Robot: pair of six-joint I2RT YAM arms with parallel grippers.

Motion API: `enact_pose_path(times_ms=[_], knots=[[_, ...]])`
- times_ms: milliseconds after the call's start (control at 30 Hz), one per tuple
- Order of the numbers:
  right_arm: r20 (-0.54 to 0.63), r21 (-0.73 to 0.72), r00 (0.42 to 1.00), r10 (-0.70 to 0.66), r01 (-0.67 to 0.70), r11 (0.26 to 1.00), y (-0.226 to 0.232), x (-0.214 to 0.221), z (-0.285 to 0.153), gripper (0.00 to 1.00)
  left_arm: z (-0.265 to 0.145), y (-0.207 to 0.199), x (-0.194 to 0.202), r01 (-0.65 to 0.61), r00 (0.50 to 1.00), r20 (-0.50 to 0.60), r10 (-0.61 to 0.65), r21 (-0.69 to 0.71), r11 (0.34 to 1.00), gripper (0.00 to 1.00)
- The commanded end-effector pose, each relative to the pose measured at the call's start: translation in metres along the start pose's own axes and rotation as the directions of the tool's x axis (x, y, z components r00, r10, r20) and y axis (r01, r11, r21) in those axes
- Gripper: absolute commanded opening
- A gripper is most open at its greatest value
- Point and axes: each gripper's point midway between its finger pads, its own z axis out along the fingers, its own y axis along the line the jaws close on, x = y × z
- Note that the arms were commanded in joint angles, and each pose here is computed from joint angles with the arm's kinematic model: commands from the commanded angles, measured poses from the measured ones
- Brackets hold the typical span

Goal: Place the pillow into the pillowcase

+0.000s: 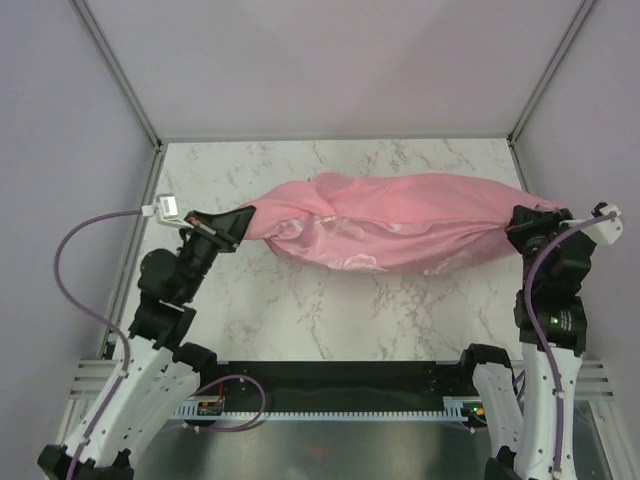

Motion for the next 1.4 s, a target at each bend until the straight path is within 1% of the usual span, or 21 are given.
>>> enact_pose_path(times_ms=[0,67,100,133,200,333,367,400,467,533,567,600,633,667,700,833,1000,1100,1267,1300,1367], knots=[[0.159,-0.224,0.987,0.011,0.025,0.974,0.064,-0.069,-0.062,0.0,-0.043,-0.062,-0.063,-0.17,0.975,0.152,0.16,0.059,0.984,0.02],[0.236,-0.315,0.971,0.047,0.03,0.948,0.09,-0.102,-0.101,0.0,-0.07,-0.074,-0.083,-0.191,0.963,0.199,0.182,0.028,0.981,0.02],[0.252,-0.345,0.967,0.047,0.045,0.938,0.099,-0.111,-0.114,0.0,-0.085,-0.097,-0.103,-0.199,0.951,0.251,0.18,0.051,0.979,0.02],[0.28,-0.378,0.958,0.057,0.055,0.924,0.112,-0.128,-0.137,0.0,-0.092,-0.094,-0.104,-0.202,0.953,0.234,0.193,0.015,0.979,0.02],[0.249,-0.371,0.968,0.042,0.055,0.927,0.121,-0.132,-0.134,0.0,-0.103,-0.103,-0.129,-0.189,0.938,0.289,0.193,-0.041,0.981,0.02],[0.095,-0.344,0.995,-0.005,0.037,0.938,0.13,-0.108,-0.091,0.0,-0.087,-0.073,-0.142,-0.177,0.926,0.288,0.243,-0.234,0.956,0.02],[0.027,-0.306,0.999,-0.019,0.026,0.952,0.126,-0.094,-0.063,0.0,-0.08,-0.065,-0.147,-0.172,0.92,0.294,0.26,-0.292,0.941,0.02],[-0.016,-0.295,1.0,-0.022,0.017,0.955,0.125,-0.083,-0.048,0.0,-0.053,-0.044,-0.138,-0.187,0.93,0.232,0.284,-0.366,0.912,0.02],[-0.121,-0.289,0.992,-0.034,-0.003,0.957,0.126,-0.055,-0.002,0.0,-0.025,-0.026,-0.136,-0.201,0.93,0.198,0.309,-0.427,0.881,0.02],[-0.154,-0.306,0.986,-0.057,0.007,0.952,0.137,-0.052,0.024,0.51,0.019,0.007,-0.128,-0.196,0.945,0.134,0.299,-0.5,0.844,0.03],[-0.219,-0.241,0.973,-0.07,0.016,0.97,0.129,-0.037,0.059,0.82,0.029,0.018,-0.151,-0.18,0.939,0.157,0.307,-0.537,0.824,0.03],[-0.235,-0.201,0.969,-0.083,0.035,0.979,0.127,-0.037,0.071,0.98,0.042,0.022,-0.141,-0.156,0.969,0.085,0.23,-0.509,0.846,0.48],[-0.236,-0.18,0.966,-0.105,0.063,0.982,0.135,-0.052,0.067,0.98,0.062,0.048,-0.131,-0.148,0.984,0.004,0.181,-0.555,0.818,0.94],[-0.253,-0.158,0.955,-0.154,0.117,0.981,0.13,-0.049,0.081,0.98,0.067,0.023,-0.153,-0.148,0.982,0.018,0.186,-0.532,0.834,1.0],[-0.243,-0.167,0.954,-0.173,0.135,0.977,0.135,-0.055,0.077,0.98,0.067,0.021,-0.151,-0.187,0.978,-0.027,0.205,-0.538,0.822,1.0],[-0.144,-0.333,0.969,-0.202,0.144,0.932,0.159,-0.071,0.035,0.98,0.053,-0.03,-0.155,-0.233,0.966,0.009,0.26,-0.409,0.882,1.0],[-0.207,-0.614,0.962,-0.177,0.013,0.789,0.193,-0.043,-0.007,0.96,0.029,-0.063,-0.117,-0.261,0.965,-0.061,0.254,-0.219,0.94,1.0],[-0.266,-0.671,0.953,-0.143,-0.076,0.737,0.202,-0.03,-0.016,0.95,0.027,-0.082,-0.102,-0.234,0.971,-0.078,0.227,-0.11,0.966,1.0],[-0.348,-0.724,0.933,-0.091,-0.205,0.658,0.251,-0.026,-0.031,0.95,0.053,-0.114,-0.082,-0.208,0.97,-0.121,0.21,0.032,0.978,1.0],[-0.366,-0.753,0.925,-0.099,-0.232,0.616,0.269,-0.016,-0.04,0.95,0.069,-0.107,-0.073,-0.182,0.972,-0.145,0.184,0.027,0.983,1.0],[-0.436,-0.732,0.896,-0.089,-0.295,0.613,0.284,0.012,-0.023,0.95,0.092,-0.102,-0.057,-0.139,0.97,-0.19,0.149,0.065,0.988,1.0]])
